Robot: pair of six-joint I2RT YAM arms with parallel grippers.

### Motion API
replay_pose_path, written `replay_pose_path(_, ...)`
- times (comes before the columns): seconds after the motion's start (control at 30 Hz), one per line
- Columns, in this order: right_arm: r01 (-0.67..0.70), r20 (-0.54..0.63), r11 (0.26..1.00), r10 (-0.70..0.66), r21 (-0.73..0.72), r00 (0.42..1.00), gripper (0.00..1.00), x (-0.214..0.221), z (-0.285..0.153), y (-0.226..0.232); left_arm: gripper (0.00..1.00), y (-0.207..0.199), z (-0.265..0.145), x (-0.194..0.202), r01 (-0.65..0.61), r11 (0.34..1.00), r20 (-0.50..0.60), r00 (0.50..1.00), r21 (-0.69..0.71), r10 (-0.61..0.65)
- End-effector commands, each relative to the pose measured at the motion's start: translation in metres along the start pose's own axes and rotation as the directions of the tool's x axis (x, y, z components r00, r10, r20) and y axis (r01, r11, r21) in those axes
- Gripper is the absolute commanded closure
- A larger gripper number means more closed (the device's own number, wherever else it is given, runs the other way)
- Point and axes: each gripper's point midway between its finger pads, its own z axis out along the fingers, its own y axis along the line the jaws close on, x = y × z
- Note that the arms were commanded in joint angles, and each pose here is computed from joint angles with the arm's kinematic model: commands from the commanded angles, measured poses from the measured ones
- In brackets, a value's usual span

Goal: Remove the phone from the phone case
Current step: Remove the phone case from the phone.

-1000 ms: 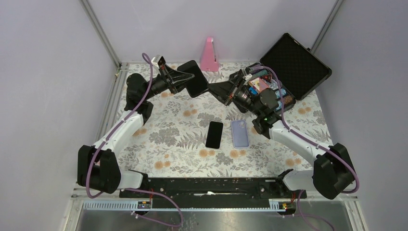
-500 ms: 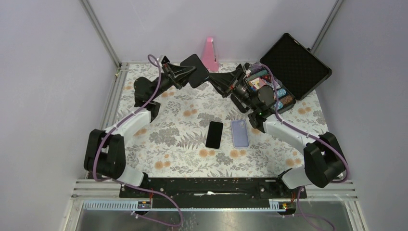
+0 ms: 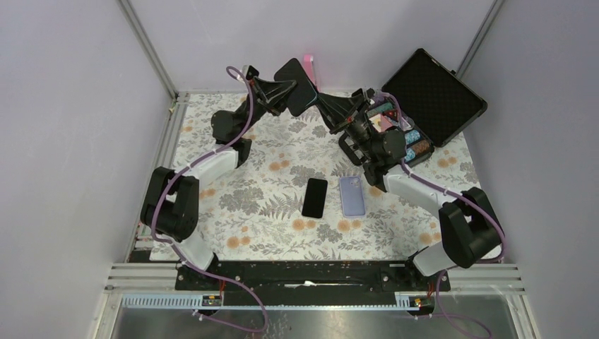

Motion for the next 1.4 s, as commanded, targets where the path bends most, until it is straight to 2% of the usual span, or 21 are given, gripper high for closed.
replay_pose_path(0.0, -0.106, -0.169, 0.989, 0.088, -0.102, 0.982, 1.0, 0.044, 0.009, 0.028, 1.0, 0.012, 0.02, 0.056, 0.143, 0.988, -0.195, 0.969, -0.052, -0.151)
replay_pose_path(0.17, -0.143, -0.17, 0.989, 0.136, -0.03, 0.976, 1.0, 0.045, 0.006, 0.013, 1.0, -0.006, 0.026, 0.06, 0.102, 0.995, -0.223, 0.97, 0.015, -0.096)
replay_pose_path(0.27, -0.154, -0.172, 0.986, 0.162, 0.062, 0.972, 1.0, 0.048, 0.002, -0.006, 1.0, -0.018, 0.03, 0.068, 0.064, 0.997, -0.261, 0.964, 0.048, -0.049)
replay_pose_path(0.37, -0.129, -0.159, 0.972, 0.162, 0.198, 0.974, 1.0, 0.049, -0.004, -0.034, 1.0, -0.027, 0.033, 0.075, 0.046, 0.997, -0.284, 0.958, 0.063, -0.026)
replay_pose_path(0.5, -0.022, -0.179, 0.906, 0.107, 0.423, 0.978, 1.0, 0.055, -0.027, -0.077, 1.0, -0.031, 0.03, 0.08, 0.04, 0.997, -0.29, 0.957, 0.061, -0.02)
replay_pose_path(0.63, 0.178, -0.232, 0.791, -0.046, 0.586, 0.972, 1.0, 0.05, -0.06, -0.104, 1.0, -0.032, 0.024, 0.085, 0.033, 0.998, -0.292, 0.956, 0.047, -0.018)
replay_pose_path(0.77, 0.333, -0.295, 0.688, -0.178, 0.645, 0.939, 1.0, 0.042, -0.075, -0.115, 1.0, -0.038, 0.025, 0.09, 0.05, 0.998, -0.291, 0.956, 0.035, -0.038)
replay_pose_path(0.9, 0.499, -0.382, 0.511, -0.322, 0.7, 0.866, 1.0, 0.022, -0.097, -0.126, 1.0, -0.042, 0.025, 0.095, 0.075, 0.997, -0.29, 0.954, 0.003, -0.07)
replay_pose_path(1.03, 0.629, -0.47, 0.33, -0.448, 0.704, 0.76, 1.0, 0.0, -0.114, -0.124, 1.0, -0.037, 0.021, 0.097, 0.079, 0.995, -0.269, 0.959, -0.059, -0.091)
replay_pose_path(1.1, 0.661, -0.491, 0.24, -0.505, 0.711, 0.711, 1.0, -0.014, -0.122, -0.119, 1.0, -0.032, 0.018, 0.096, 0.066, 0.994, -0.25, 0.965, -0.083, -0.085)
replay_pose_path(1.27, 0.711, -0.534, 0.119, -0.577, 0.693, 0.617, 1.0, -0.028, -0.127, -0.103, 1.0, -0.021, 0.014, 0.094, 0.067, 0.989, -0.222, 0.97, -0.131, -0.096)
replay_pose_path(1.37, 0.722, -0.563, 0.057, -0.587, 0.689, 0.583, 1.0, -0.034, -0.135, -0.101, 1.0, -0.025, 0.016, 0.094, 0.063, 0.99, -0.225, 0.97, -0.125, -0.09)
